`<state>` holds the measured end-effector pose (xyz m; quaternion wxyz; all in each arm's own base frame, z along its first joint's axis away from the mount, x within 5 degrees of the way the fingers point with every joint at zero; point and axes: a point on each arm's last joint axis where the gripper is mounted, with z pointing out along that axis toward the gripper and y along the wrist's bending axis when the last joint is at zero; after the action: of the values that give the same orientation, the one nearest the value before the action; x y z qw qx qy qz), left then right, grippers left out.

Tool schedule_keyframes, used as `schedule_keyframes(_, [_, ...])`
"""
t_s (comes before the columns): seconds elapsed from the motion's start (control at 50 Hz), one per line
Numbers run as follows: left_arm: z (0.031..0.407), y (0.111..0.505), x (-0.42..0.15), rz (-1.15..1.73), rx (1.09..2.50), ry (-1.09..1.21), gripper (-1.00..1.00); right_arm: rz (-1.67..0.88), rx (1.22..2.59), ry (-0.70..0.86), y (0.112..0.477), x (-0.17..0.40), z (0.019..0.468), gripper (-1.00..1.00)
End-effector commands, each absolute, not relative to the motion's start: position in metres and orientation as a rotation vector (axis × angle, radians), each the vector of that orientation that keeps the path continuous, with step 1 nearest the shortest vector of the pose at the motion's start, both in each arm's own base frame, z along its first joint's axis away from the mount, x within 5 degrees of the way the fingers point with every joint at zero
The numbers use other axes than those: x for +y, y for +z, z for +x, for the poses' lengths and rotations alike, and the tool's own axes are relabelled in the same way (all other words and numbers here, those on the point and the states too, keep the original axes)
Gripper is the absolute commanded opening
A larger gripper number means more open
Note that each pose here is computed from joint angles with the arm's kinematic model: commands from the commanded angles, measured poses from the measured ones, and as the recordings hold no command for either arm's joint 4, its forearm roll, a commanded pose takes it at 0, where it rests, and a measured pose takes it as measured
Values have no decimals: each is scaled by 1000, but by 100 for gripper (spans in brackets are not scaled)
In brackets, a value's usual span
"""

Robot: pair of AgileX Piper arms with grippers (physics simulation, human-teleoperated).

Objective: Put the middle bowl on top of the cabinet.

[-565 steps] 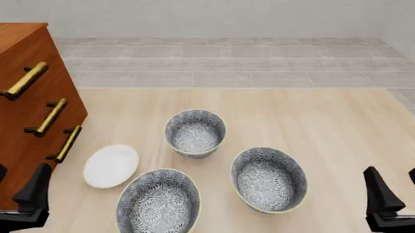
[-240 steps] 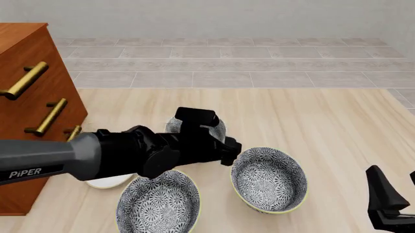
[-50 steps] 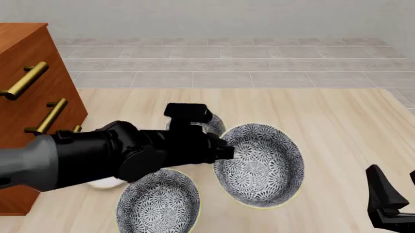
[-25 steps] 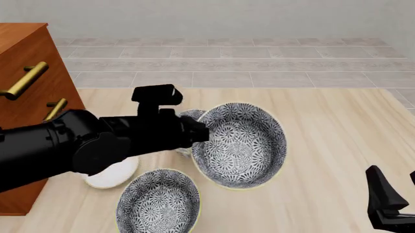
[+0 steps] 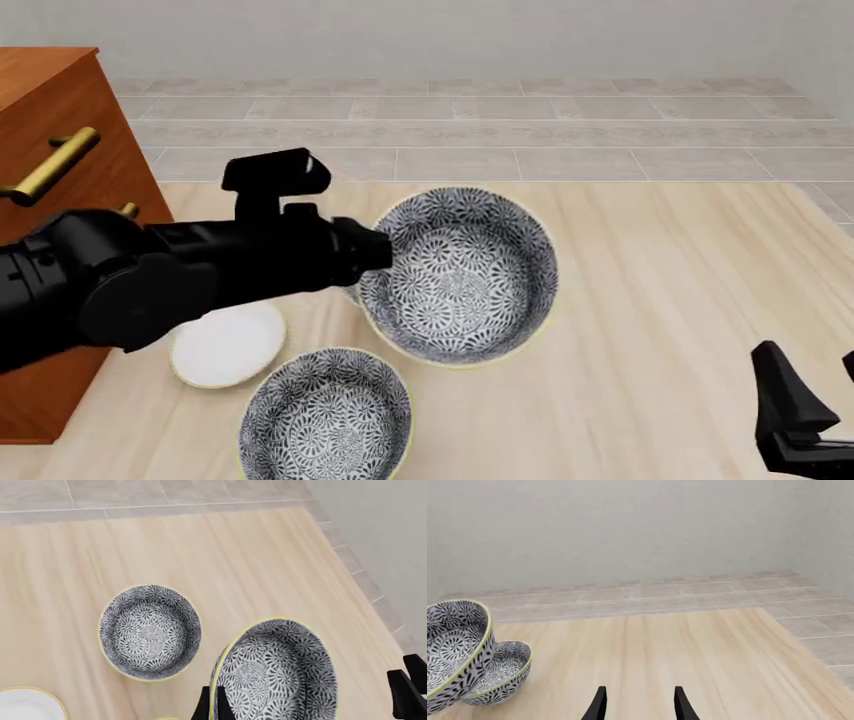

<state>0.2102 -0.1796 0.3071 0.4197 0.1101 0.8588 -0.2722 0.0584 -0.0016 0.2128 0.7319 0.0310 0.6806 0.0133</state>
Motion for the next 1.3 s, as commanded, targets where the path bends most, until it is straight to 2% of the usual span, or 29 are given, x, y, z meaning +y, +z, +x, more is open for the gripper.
schedule_keyframes(0.02, [213,313,-166,208,2174,-665,-100,62,1500,30,213,-1,59,100])
schedule_keyframes(0.78, [213,360,-124,-10,2170,-628,-100,48,1499,39,213,0,59,100])
schedule_keyframes(1.3, [225,372,-93,-216,2232,-546,-100,50,1498,41,213,0,59,100])
